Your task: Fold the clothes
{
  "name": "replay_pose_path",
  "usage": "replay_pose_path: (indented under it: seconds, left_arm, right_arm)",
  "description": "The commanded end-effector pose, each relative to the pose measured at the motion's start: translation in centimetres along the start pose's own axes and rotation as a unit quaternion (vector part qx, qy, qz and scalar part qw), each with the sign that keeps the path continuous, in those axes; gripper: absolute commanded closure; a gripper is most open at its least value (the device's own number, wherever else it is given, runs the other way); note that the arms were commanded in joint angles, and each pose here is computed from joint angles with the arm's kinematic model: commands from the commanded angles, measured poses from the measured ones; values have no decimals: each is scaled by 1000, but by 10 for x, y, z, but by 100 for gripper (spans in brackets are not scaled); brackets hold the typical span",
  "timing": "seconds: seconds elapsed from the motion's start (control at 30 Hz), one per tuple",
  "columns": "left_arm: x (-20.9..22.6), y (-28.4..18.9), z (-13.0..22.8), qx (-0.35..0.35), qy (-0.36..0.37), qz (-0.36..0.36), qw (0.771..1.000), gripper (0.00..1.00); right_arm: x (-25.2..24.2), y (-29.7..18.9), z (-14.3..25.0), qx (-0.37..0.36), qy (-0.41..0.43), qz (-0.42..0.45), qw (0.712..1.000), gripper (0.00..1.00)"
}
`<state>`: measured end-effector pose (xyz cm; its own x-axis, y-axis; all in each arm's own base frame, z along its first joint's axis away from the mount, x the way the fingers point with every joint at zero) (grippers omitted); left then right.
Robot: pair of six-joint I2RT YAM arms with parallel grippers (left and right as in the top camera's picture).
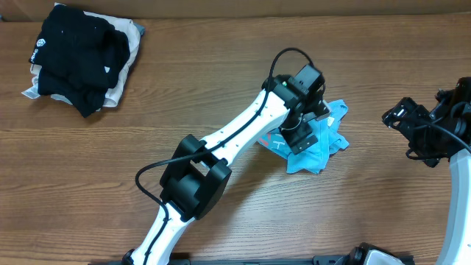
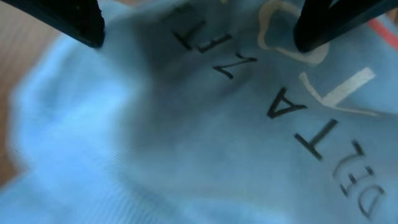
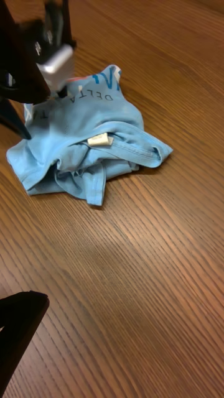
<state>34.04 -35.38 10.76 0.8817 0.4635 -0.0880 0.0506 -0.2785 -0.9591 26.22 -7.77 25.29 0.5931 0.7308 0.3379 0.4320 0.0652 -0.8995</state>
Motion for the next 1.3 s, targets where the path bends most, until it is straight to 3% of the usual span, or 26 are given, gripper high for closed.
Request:
replay_pose_path:
  seconds: [0.0,0.33,0.53,0.63,0.8,0.97,1.13,1.27]
  left_arm:
    - [26,22,24,42,-2,-58,997,0]
    - [96,34,91,117,-72,-129,982,0]
    - [166,10,118,142,-117,-269,945,0]
    - [189,-8,119,138,-133,-325,926,0]
    - [196,-44,89,91,-133,-346,924,0]
    - [167,-80,56,68,-103,-311,942,1]
    - [106,-94,34,47,-71,-154,984,0]
    - [70,-84,38,63,-26,-53,996,0]
  right_arm:
    - [2,-4,-2,-7,-13,-3,1000,0]
    - [2,-4,-2,-7,-16,-3,1000,0]
    - [1,-4,-2,-6,-16,-3,1000,0]
    - [1,-4,-2,-6,-18,-3,1000,0]
    - [4,-4,-1,-2,-18,-16,1000,0]
    - [5,-4,-1,0,-29,-19,999,0]
    - [5,-4,-1,0,-31,-19,999,0]
    - [5,-4,-1,0,-43,-19,999,0]
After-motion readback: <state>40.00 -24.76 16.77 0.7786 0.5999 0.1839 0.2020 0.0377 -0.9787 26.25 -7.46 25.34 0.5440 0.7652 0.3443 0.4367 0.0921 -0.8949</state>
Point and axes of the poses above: each gripper's point midway between its finger pads, its own y axis out along the fingers, its own x axis along the line the jaws close on, z = x × y, the point moved 6 cm from there along -y, back along the fingers, and after that the axes turned 1 degree about y, right-handed, at the moved point
